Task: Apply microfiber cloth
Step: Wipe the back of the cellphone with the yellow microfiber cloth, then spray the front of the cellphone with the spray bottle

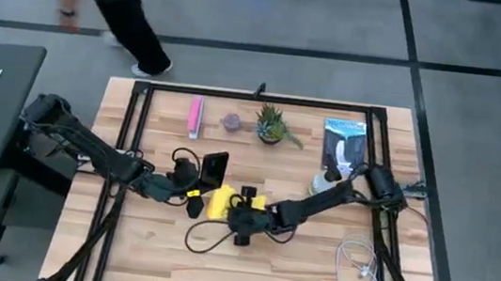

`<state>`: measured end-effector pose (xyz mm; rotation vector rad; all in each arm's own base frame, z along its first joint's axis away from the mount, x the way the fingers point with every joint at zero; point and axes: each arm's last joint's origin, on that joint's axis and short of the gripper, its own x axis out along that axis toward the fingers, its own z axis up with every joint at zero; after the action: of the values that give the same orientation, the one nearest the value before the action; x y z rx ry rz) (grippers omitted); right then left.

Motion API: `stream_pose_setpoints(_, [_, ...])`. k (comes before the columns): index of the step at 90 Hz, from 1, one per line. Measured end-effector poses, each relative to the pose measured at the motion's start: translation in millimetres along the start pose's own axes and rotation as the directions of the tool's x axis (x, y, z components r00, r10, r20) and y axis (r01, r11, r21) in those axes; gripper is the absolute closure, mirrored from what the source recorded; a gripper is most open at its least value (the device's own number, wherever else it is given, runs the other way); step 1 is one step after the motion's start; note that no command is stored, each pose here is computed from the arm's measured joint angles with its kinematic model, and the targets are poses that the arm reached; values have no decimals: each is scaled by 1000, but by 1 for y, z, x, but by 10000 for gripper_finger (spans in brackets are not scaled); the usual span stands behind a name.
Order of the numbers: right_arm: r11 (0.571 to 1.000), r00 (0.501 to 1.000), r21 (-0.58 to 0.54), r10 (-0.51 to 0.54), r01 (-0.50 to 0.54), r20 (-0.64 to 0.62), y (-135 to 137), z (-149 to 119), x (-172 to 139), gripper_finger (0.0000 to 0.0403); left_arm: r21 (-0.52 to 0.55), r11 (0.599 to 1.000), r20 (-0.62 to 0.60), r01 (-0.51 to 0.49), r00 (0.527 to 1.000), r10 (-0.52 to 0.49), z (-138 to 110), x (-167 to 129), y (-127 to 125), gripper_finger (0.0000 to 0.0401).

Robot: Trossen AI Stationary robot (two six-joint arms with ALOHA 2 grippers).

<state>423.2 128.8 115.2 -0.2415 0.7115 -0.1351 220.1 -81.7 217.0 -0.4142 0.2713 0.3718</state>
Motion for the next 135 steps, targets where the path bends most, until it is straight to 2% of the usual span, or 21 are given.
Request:
stream_pose_setpoints(9, [1000, 1000, -14, 10, -10, 0, 1, 5, -1, 233, 0, 1000, 0, -1, 1000, 1, 0, 0, 0, 390])
stream_pose_setpoints(16, [993, 997, -88, 75, -75, -8, 0, 17, -16, 177, 14, 1000, -14, -11, 1000, 11, -2, 0, 1, 390])
stream_pose_setpoints(21, [989, 995, -103, 103, -102, 7, -2, 29, -30, 149, 15, 1000, -16, -11, 1000, 12, -2, 0, 1, 390])
stream_pose_setpoints(27, [991, 991, -58, 127, -125, 34, -7, 43, -49, 133, 15, 1000, -15, -12, 1000, 12, -2, 0, 1, 390])
stream_pose_setpoints(35, [991, 988, 9, 135, -136, 74, -15, 54, -69, 131, 15, 1000, -15, -11, 1000, 11, -2, 0, 1, 390])
stream_pose_setpoints(41, [990, 989, 48, 128, -132, 79, -19, 52, -71, 140, 14, 1000, -15, -10, 1000, 11, -2, 0, 1, 390])
stream_pose_setpoints(46, [988, 990, 92, 119, -125, 73, -22, 42, -63, 153, 11, 1000, -12, -8, 1000, 9, -1, 0, 1, 390])
stream_pose_setpoints(55, [976, 990, 172, 137, -133, -14, -21, 6, -33, 180, 1, 1000, 0, 6, 1000, -6, 0, -1, -1, 390])
stream_pose_setpoints(62, [969, 989, 221, 128, -109, -77, -19, -17, -14, 198, 39, 998, 18, 43, 999, -44, -1, -5, -7, 389])
stream_pose_setpoints(74, [961, 990, 258, 123, -103, -65, -20, -16, -10, 221, 89, 994, 84, 61, 994, -69, -1, -15, -18, 389])
stream_pose_setpoints(81, [972, 994, 215, 104, -95, -27, -21, -4, -26, 231, 114, 993, 105, 36, 993, -48, -4, -17, -21, 389])
stream_pose_setpoints(93, [991, 989, 128, 20, -39, 148, -27, 36, -79, 246, 177, 983, 88, 43, 994, -59, -10, -17, -24, 389])
stream_pose_setpoints(111, [997, 960, -6, 75, -76, 271, -38, 62, -126, 254, 236, 952, 41, 197, 976, -213, -13, -17, -35, 389])
stream_pose_setpoints(123, [982, 925, -100, 182, -158, 334, -51, 74, -148, 242, 298, 883, 13, 362, 924, -383, -13, -21, -46, 388])
stream_pose_setpoints(130, [955, 895, -232, 263, -187, 360, -55, 78, -163, 227, 304, 821, -21, 484, 865, -502, -11, -23, -51, 388])
stream_pose_setpoints(135, [918, 870, -370, 295, -144, 394, -56, 82, -178, 215, 292, 777, -49, 557, 821, -570, -11, -25, -53, 388])
